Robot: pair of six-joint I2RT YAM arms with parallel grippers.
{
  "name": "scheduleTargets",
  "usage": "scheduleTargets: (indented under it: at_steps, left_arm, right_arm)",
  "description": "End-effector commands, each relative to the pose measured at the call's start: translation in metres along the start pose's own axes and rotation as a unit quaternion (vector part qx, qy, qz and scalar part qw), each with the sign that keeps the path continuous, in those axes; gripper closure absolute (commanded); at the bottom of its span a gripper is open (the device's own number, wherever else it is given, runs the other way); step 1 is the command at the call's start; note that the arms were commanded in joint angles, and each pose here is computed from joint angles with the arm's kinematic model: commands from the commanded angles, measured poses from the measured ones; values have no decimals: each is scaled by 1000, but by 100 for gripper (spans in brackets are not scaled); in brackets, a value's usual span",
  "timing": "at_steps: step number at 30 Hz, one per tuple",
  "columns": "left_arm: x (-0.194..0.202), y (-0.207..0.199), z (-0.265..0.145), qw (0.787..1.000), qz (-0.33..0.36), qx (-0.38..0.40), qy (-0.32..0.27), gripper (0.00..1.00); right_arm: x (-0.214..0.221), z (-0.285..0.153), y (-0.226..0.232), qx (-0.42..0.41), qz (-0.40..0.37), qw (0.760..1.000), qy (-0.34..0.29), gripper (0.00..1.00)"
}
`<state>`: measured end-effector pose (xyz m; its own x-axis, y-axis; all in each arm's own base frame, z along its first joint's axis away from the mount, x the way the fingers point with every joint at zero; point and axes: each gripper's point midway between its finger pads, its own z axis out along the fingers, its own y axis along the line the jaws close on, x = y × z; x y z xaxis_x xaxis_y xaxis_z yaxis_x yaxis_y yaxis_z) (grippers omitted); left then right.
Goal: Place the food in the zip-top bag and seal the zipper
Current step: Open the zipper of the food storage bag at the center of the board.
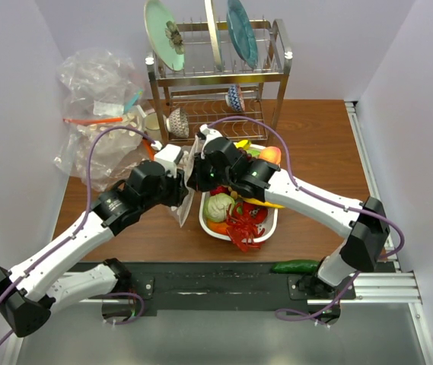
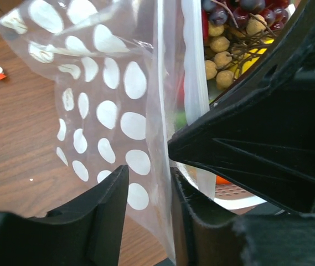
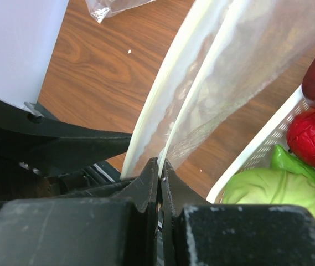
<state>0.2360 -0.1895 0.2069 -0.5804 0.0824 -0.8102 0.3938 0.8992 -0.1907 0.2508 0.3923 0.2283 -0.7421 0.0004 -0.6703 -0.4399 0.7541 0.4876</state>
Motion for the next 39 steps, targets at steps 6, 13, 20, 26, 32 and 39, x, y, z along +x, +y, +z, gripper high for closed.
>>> scheduleTargets:
  at_steps: [6,13,20,26,32,39]
  left_arm:
    - [-32,8,-14,999,8,-35,-38,70]
    - [-29,6,3,999,13,-33,-32,63]
    - [-31,12,14,998,13,-56,-40,66]
    - [-43,22,17,994,24,-94,-46,85]
    - [-49,46,-4,984,39,-170,-18,100]
    - [-47,69,-35,971,30,-235,1,100]
  right_arm:
    - [0,4,-4,15,-6,1000,-1,100]
    - [3,3,2,-4,-2,1000,3,100]
    - [2,-4,4,-11,-2,1000,1,100]
    - [11,-2,-3,-3,-4,1000,10,100]
    - [13,3,-40,73,-21,997,4,100]
    - [18,23,-67,107,-19,994,13,100]
